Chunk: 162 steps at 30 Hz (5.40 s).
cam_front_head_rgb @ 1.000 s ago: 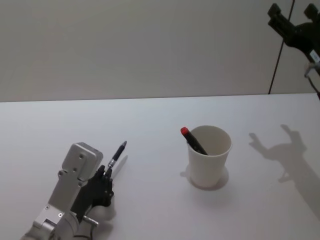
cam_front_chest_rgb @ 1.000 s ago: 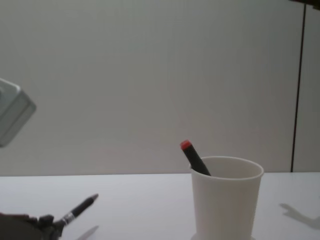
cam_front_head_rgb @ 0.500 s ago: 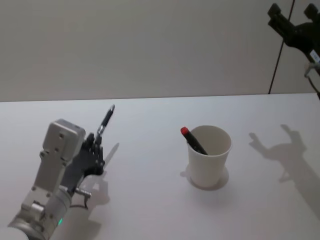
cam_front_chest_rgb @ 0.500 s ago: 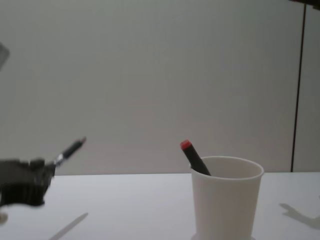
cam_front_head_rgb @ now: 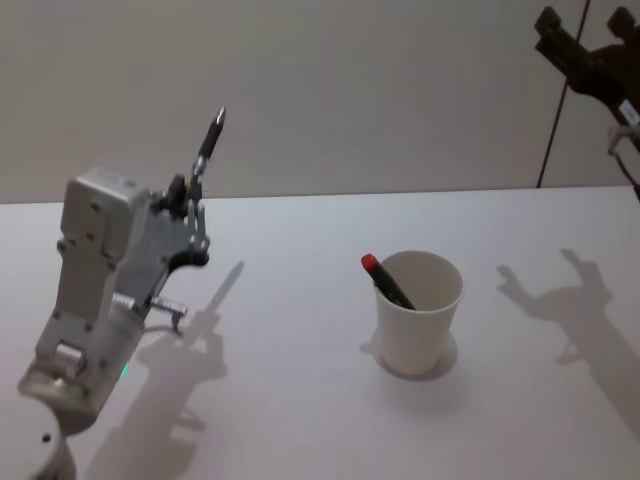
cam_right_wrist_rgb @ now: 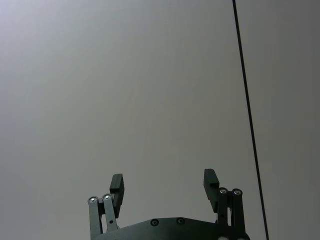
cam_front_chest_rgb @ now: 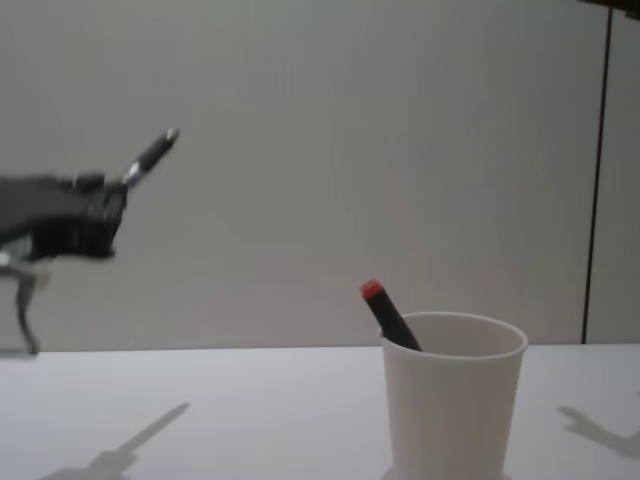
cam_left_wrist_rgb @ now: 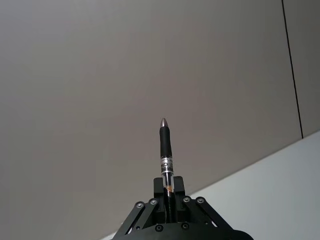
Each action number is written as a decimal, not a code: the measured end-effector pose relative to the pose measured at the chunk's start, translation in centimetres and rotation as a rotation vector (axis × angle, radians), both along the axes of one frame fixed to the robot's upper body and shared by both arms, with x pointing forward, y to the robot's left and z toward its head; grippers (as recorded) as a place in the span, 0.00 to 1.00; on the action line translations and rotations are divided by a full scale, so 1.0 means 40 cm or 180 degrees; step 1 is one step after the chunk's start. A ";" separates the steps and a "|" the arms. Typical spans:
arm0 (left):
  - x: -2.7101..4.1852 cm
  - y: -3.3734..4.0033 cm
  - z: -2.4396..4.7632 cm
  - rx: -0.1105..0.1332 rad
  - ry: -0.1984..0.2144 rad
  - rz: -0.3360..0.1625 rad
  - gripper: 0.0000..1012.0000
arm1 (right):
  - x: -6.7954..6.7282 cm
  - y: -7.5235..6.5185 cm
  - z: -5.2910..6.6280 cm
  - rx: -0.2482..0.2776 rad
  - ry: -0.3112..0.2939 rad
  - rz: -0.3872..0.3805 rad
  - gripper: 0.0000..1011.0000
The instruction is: Place the pen into the pen holder.
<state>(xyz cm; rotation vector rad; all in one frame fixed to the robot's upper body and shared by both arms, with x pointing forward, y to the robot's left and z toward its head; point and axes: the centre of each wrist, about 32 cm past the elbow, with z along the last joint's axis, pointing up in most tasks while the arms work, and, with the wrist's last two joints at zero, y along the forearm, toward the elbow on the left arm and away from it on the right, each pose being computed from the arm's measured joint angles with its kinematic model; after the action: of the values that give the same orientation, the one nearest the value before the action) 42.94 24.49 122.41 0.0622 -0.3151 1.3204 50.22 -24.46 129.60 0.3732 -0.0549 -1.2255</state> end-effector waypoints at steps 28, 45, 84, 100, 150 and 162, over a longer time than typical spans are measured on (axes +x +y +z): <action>0.164 -0.083 0.097 -0.0202 -0.0904 -0.0764 0.11 | -0.003 0.016 0.041 0.0740 0.0303 0.0934 0.99; 0.171 -0.098 0.087 -0.0199 -0.0925 -0.0860 0.11 | 0.015 0.044 0.084 0.1173 0.0729 0.1689 0.99; 0.173 -0.083 0.074 -0.0264 -0.0925 -0.0906 0.11 | 0.103 0.170 0.087 0.1321 0.0983 0.2273 0.99; 0.175 -0.070 0.066 -0.0295 -0.0912 -0.0912 0.11 | 0.127 0.220 0.085 0.1299 0.0944 0.2284 0.99; 0.189 -0.060 0.062 -0.0279 -0.0846 -0.0898 0.11 | 0.186 0.326 0.042 0.1242 0.0997 0.2242 0.99; 0.190 -0.060 0.062 -0.0280 -0.0843 -0.0899 0.11 | 0.197 0.340 0.038 0.1217 0.0980 0.2210 0.99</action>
<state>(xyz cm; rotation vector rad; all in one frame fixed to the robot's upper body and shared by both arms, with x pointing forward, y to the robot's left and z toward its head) 50.53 22.09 124.90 -0.2261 -0.4722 1.0596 58.10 -10.87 131.12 0.4780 0.5412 -0.5839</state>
